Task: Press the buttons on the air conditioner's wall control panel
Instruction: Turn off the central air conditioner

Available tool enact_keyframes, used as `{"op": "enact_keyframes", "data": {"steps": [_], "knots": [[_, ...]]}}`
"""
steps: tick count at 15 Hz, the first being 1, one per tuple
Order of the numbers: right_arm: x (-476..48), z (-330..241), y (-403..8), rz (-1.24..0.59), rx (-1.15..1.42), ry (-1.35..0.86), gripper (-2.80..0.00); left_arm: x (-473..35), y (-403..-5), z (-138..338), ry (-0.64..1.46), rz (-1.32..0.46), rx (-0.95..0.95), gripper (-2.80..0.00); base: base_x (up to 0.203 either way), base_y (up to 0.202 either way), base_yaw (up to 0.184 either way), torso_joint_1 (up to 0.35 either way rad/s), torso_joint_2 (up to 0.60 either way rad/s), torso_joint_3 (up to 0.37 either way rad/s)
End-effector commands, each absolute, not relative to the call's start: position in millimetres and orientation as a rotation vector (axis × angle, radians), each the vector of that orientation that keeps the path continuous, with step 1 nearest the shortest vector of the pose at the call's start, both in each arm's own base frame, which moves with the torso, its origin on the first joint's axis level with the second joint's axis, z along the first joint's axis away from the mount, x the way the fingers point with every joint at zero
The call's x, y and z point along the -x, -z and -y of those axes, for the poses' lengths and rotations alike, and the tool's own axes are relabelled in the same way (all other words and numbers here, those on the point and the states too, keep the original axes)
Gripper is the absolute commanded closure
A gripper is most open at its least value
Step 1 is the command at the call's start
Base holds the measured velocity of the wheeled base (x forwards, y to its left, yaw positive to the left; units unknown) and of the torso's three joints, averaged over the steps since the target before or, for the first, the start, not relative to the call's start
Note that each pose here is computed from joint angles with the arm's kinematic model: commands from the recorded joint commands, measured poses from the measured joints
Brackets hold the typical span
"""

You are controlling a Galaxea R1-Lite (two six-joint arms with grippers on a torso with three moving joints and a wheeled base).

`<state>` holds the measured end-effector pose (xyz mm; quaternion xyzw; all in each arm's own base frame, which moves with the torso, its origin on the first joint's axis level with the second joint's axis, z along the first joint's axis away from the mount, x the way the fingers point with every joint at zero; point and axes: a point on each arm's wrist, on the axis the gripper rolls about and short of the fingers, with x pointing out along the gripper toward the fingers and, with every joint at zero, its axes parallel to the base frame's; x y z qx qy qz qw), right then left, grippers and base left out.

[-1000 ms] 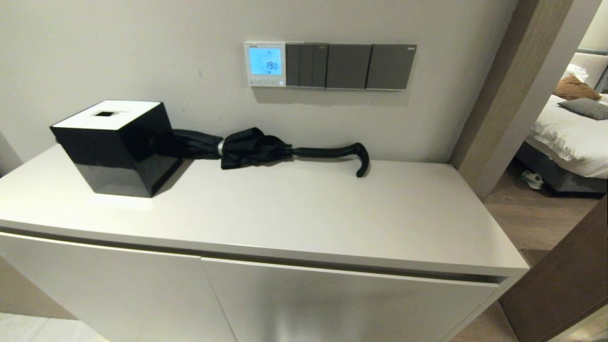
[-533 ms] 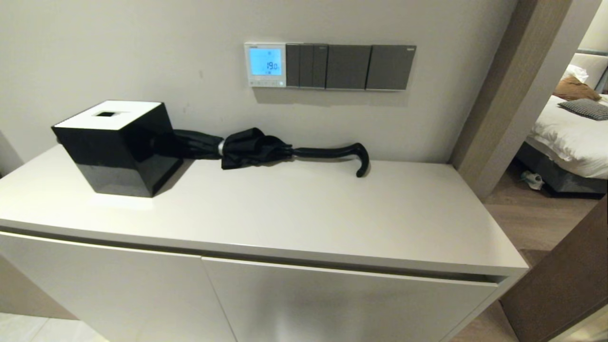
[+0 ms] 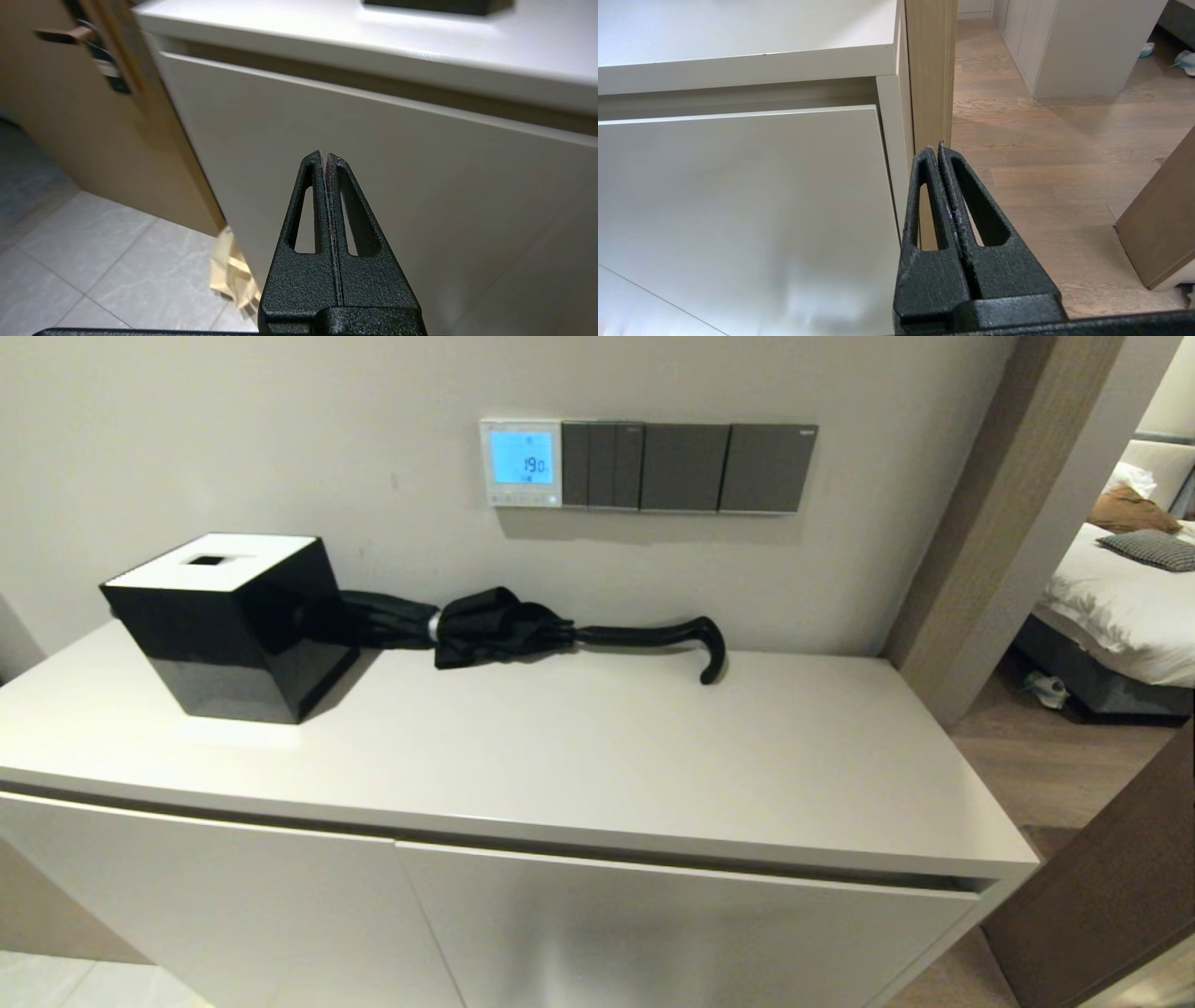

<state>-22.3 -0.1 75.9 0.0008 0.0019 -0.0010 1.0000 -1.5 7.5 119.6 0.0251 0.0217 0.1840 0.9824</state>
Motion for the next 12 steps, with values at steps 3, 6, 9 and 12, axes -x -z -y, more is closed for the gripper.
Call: {"op": "enact_keyframes", "data": {"steps": [3, 6, 9, 12], "knots": [[22.1, 0.1, -75.1, -0.006, -0.002, 0.002, 0.00, 7.3, -97.2, -4.9, -0.251, -0.022, -0.050, 0.00, 0.000, 0.000, 0.000, 0.000, 0.00, 0.000], [22.1, 0.1, -75.1, -0.006, -0.002, 0.002, 0.00, 16.4, -92.4, -3.1, -0.162, 0.034, -0.048, 0.00, 0.000, 0.000, 0.000, 0.000, 0.00, 0.000], [22.1, 0.1, -75.1, -0.006, -0.002, 0.002, 0.00, 25.9, -85.2, -2.0, -0.114, 0.033, -0.051, 0.00, 0.000, 0.000, 0.000, 0.000, 0.00, 0.000], [22.1, 0.1, -74.9, -0.008, -0.002, 0.000, 0.00, 23.0, -73.9, 0.2, -0.013, -0.019, -0.053, 0.00, 0.000, 0.000, 0.000, 0.000, 0.00, 0.000]]}}
